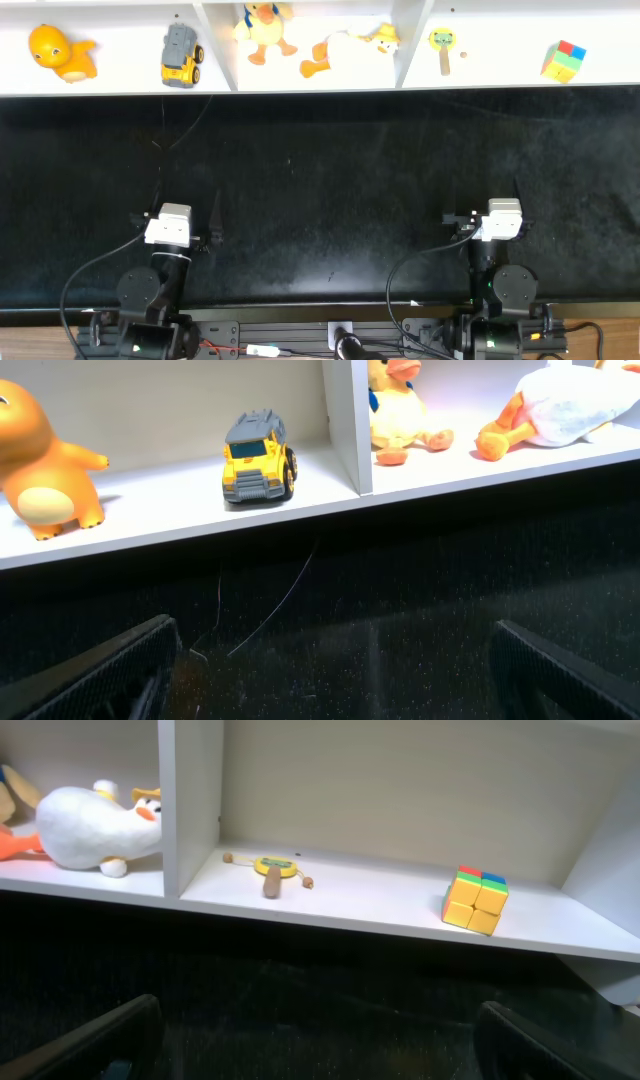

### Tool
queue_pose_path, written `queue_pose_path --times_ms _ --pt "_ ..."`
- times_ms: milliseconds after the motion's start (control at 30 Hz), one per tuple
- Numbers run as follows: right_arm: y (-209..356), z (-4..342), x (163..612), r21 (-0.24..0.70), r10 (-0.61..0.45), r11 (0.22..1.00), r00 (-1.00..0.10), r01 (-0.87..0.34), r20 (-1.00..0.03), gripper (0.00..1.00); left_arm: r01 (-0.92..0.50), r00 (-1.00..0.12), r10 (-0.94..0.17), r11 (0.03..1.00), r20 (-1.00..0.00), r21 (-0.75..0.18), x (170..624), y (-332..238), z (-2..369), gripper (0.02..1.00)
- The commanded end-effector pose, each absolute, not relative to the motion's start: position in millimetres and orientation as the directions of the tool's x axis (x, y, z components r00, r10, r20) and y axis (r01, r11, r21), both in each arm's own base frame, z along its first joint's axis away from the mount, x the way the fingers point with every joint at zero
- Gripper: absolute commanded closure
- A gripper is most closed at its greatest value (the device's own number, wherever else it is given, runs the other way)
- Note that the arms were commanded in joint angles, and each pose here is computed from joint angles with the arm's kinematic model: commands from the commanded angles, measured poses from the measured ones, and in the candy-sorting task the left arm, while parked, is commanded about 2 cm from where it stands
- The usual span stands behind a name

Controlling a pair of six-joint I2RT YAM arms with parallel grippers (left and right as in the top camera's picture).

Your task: Store Toys

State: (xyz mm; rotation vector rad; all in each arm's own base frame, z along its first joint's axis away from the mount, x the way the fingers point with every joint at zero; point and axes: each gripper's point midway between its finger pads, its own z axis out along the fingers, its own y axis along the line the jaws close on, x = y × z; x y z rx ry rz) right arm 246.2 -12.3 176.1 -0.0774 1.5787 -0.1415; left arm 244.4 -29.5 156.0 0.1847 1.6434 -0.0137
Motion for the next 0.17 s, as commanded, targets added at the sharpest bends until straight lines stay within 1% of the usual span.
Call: queue_pose_path --times_ms 33,167 --pt "-9.4 171.9 246.7 -0.131 -0.131 0.991 -0.015 0.026 -0.991 0.005 0.127 -0.066 0.101 0.988 -0.993 0.092 244.0 -29.7 156.3 0.02" --pt "-9.4 171.9 246.7 -0.131 -0.131 0.991 -0.015 0.026 -0.991 0.005 0.127 -0.066 0.101 0.988 -0.993 0.092 244.0 -29.7 156.3 0.02"
